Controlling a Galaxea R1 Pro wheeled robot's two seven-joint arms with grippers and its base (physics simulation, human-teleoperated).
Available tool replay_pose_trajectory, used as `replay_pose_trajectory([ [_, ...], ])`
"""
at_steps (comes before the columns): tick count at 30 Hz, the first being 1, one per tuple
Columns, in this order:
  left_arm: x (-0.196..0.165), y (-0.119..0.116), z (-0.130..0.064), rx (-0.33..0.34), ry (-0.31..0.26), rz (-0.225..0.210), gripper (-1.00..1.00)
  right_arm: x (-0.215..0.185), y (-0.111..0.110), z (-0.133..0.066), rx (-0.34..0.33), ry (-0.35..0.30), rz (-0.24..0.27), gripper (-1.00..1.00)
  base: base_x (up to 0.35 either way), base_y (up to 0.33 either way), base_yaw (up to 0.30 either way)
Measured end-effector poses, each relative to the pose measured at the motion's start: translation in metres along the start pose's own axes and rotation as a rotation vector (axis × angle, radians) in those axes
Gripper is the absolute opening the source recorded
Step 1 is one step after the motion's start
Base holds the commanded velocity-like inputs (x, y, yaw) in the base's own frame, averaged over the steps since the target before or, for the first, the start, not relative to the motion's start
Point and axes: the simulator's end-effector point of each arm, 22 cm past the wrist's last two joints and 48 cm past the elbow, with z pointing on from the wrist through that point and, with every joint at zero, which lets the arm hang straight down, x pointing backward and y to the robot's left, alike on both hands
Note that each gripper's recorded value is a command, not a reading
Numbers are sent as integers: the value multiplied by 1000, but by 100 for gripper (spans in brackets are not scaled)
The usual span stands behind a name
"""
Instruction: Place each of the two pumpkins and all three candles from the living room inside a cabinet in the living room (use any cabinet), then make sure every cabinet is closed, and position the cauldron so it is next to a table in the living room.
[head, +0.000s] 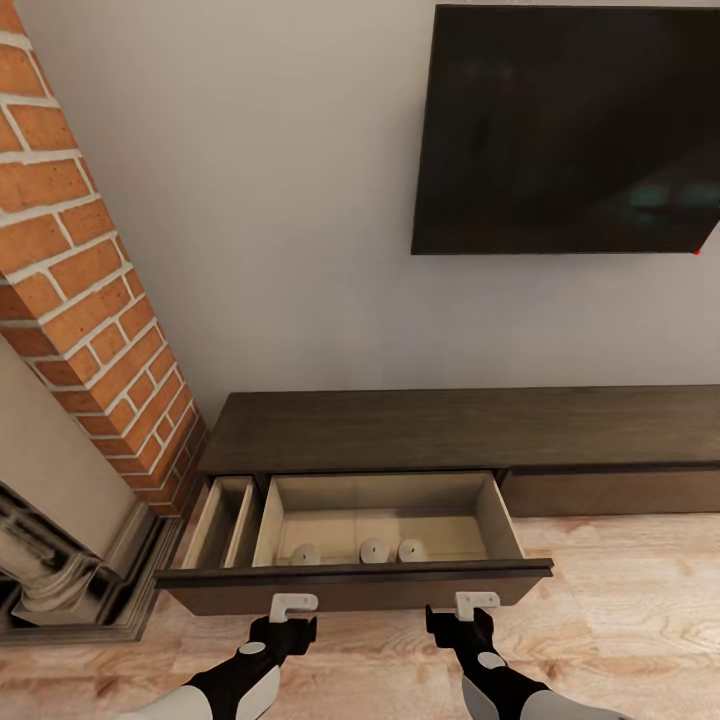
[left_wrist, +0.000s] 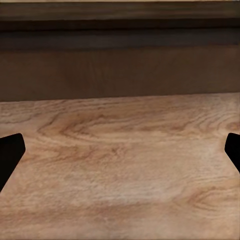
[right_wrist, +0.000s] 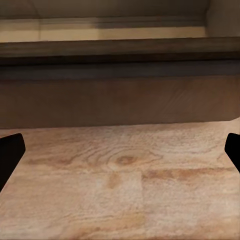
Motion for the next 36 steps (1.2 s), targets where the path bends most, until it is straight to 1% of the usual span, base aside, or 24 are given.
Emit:
replay_pose_trajectory([
  [4, -2, -3, 0, 7, -5, -6, 100, 0, 0, 0, 0, 1, 0, 100, 0, 0, 0],
  [8, -12, -22, 0, 44, -23, -22, 100, 2, 0, 1, 0, 2, 0, 100, 0, 0, 0],
  [9, -11, -23, 1, 45, -24, -27, 100, 3, 0, 3, 0, 2, 0, 100, 0, 0, 0],
  [11, -9, -24, 4, 46, -21, -50, 100, 5, -1, 5, 0, 2, 1, 100, 0, 0, 0],
  [13, -6, -24, 7, 43, -14, -99, 100, 8, -1, 8, 0, 2, 1, 100, 0, 0, 0],
  [16, -2, -22, 11, 40, -11, -120, 100, 11, -1, 12, 0, 1, 1, 100, 0, 0, 0],
  [20, 3, -21, 17, 36, -8, -126, 100, 16, 0, 17, -2, 0, -1, 100, 0, 0, 0],
  [36, 22, -10, 42, 23, -7, -127, 100, 36, -6, 39, 4, -1, -5, 100, 0, 0, 0],
])
